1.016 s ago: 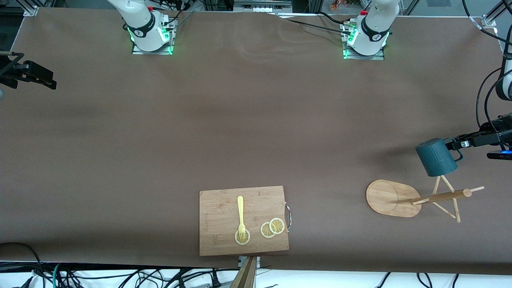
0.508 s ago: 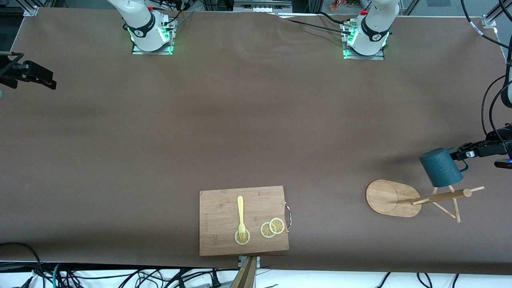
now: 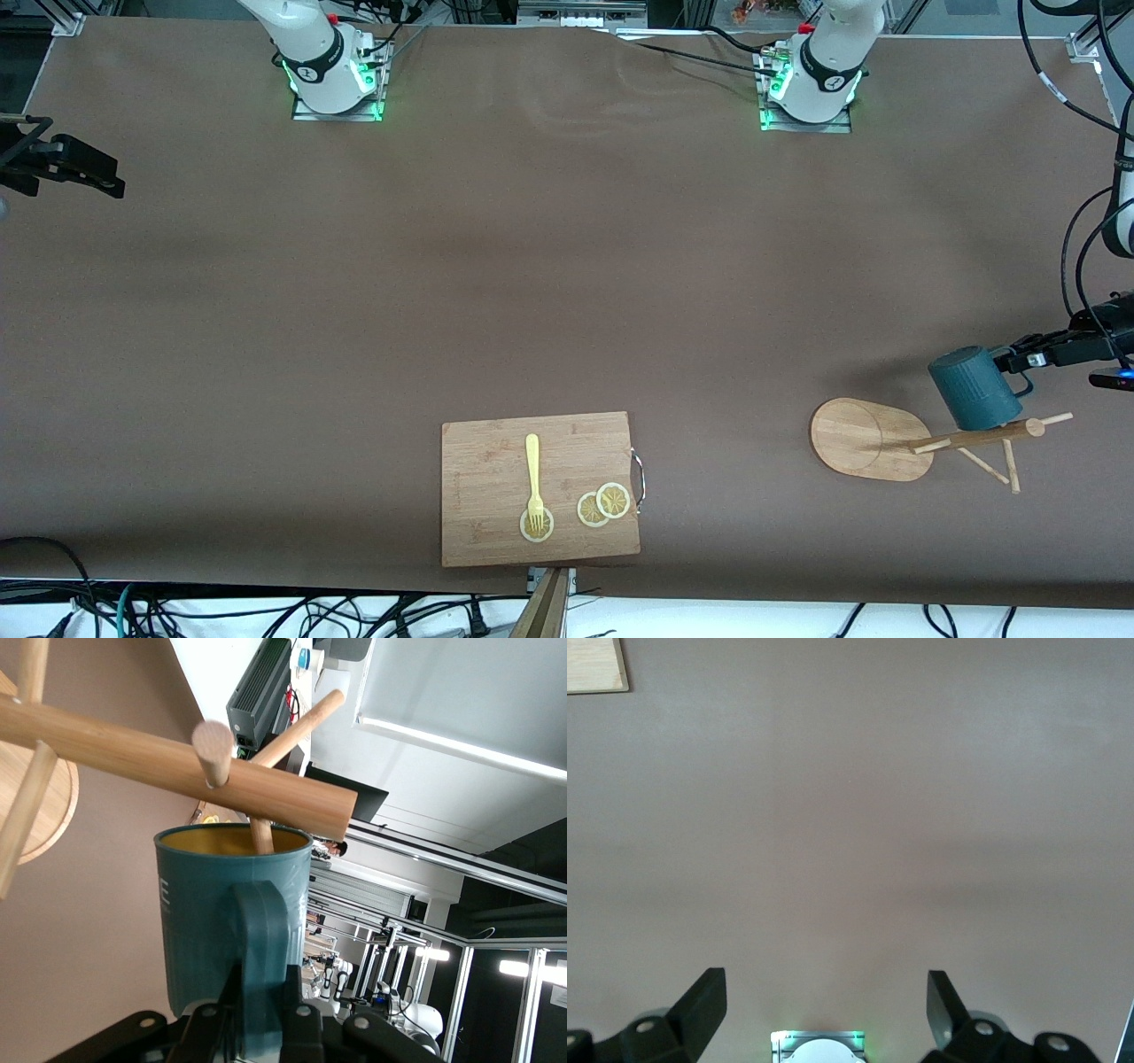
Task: Pass cup and hang on rack
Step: 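Lower the mug handle onto the rack peg with the left gripper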
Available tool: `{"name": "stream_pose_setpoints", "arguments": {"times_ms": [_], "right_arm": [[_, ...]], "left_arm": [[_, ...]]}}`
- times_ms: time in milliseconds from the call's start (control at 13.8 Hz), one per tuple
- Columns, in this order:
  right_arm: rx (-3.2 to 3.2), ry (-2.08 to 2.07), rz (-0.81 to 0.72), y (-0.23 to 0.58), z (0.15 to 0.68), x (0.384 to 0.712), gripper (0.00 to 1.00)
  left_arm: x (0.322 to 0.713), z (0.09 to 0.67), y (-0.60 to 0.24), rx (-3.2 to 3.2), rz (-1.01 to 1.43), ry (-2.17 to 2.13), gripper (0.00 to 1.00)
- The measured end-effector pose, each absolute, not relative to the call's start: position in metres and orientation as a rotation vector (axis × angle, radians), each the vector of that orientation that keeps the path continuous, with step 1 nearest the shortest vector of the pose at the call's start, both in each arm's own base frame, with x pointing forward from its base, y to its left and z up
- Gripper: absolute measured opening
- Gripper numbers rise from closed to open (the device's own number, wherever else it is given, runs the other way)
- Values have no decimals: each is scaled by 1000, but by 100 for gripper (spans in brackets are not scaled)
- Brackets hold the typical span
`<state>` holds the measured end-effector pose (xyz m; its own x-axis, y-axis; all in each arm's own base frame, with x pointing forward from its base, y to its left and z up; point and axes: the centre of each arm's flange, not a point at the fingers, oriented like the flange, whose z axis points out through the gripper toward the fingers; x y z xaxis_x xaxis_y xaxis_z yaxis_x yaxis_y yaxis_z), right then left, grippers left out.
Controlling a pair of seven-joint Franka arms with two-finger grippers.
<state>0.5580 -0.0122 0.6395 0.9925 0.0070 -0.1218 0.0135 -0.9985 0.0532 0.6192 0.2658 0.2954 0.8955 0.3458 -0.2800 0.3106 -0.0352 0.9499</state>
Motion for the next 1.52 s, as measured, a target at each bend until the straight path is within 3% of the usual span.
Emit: {"name": "stream_pose_setpoints", "arguments": {"times_ms": [581,798,1306,1379,1524], "right_arm": [[3082,16,-188,-12,640,558,100],[3082,12,-188,-14,640,558,100],[3082,10,-188,-14,640,558,100],[3082,10,-188,-14,640,558,100],[3082,10,-188,-14,640,558,100]], "left_arm": [[624,300,267,1643,49,516,19],[627,298,272,1657,74,537,24],[629,312,292,1719,112,535,93],[625,313,298,1775,94,527,100],[617,318,310,1895,45,487,100]]}}
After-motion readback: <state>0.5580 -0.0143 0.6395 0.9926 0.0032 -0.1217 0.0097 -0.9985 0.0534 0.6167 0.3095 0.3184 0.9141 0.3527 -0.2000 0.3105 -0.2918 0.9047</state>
